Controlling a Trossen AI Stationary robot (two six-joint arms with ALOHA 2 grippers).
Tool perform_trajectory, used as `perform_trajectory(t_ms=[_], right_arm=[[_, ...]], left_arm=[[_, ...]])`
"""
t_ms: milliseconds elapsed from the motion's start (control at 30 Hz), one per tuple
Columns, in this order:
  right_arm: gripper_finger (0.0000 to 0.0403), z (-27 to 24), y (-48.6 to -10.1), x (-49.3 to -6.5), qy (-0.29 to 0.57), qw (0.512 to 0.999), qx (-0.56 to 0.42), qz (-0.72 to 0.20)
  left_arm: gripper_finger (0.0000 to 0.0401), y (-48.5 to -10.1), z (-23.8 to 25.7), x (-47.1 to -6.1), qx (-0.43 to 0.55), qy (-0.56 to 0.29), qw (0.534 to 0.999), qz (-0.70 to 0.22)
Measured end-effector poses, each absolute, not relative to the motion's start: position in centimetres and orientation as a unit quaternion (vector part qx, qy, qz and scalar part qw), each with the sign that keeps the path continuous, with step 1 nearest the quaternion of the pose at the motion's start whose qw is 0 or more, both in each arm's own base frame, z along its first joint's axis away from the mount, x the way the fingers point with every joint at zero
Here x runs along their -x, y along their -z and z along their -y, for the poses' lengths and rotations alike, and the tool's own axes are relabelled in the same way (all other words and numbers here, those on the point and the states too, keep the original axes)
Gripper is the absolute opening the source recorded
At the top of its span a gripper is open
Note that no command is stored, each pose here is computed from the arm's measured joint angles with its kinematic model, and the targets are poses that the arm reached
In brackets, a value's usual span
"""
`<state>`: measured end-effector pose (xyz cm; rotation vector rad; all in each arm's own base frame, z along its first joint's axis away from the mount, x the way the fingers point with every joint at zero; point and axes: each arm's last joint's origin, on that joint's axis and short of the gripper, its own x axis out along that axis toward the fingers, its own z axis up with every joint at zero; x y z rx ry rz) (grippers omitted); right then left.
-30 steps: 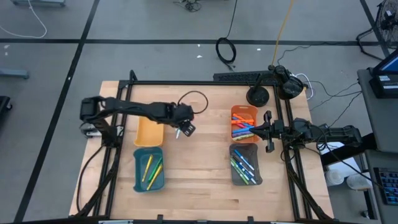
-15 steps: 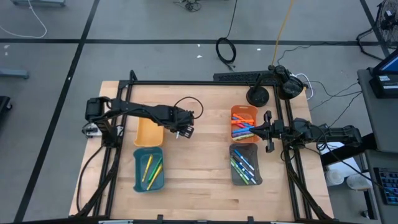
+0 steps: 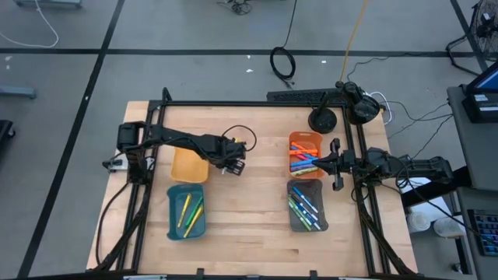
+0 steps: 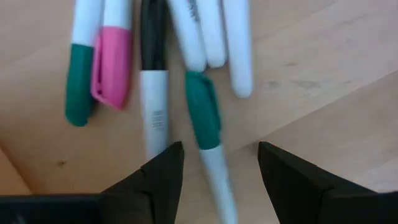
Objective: Pick & Place Markers
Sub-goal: Put the bottom dark green mini marker into the yellow bin
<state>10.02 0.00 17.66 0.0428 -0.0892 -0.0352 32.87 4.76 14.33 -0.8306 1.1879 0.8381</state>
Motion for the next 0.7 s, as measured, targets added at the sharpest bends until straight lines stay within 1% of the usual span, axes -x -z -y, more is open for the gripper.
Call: perform_trajectory(t_ms=[267,533,600,700], right_arm=[[0.0004,0.00,-17.59,-10.04,0.018,0.999,-0.021,0.041],[0.0004,0.00,-17.59,-10.04,0.018,0.999,-0.021,0.041],[0.0004,0.00,-17.58,-10.04,0.018,0.999,-0.021,0.041],[0.0004,0.00,-17.59,-10.04,0.018,0.999,-0.021,0.041]], left_arm=[[0.0211,-14.77,-4.74,-32.82,0.371,-0.369,0.673,-0.523],[0.0210,-14.69,-4.73,-32.78,0.384,-0.378,0.664,-0.519],[0.0199,-14.69,-4.73,-32.77,0.384,-0.378,0.663,-0.520],[0.0163,-14.68,-4.72,-32.76,0.384,-0.378,0.663,-0.520]])
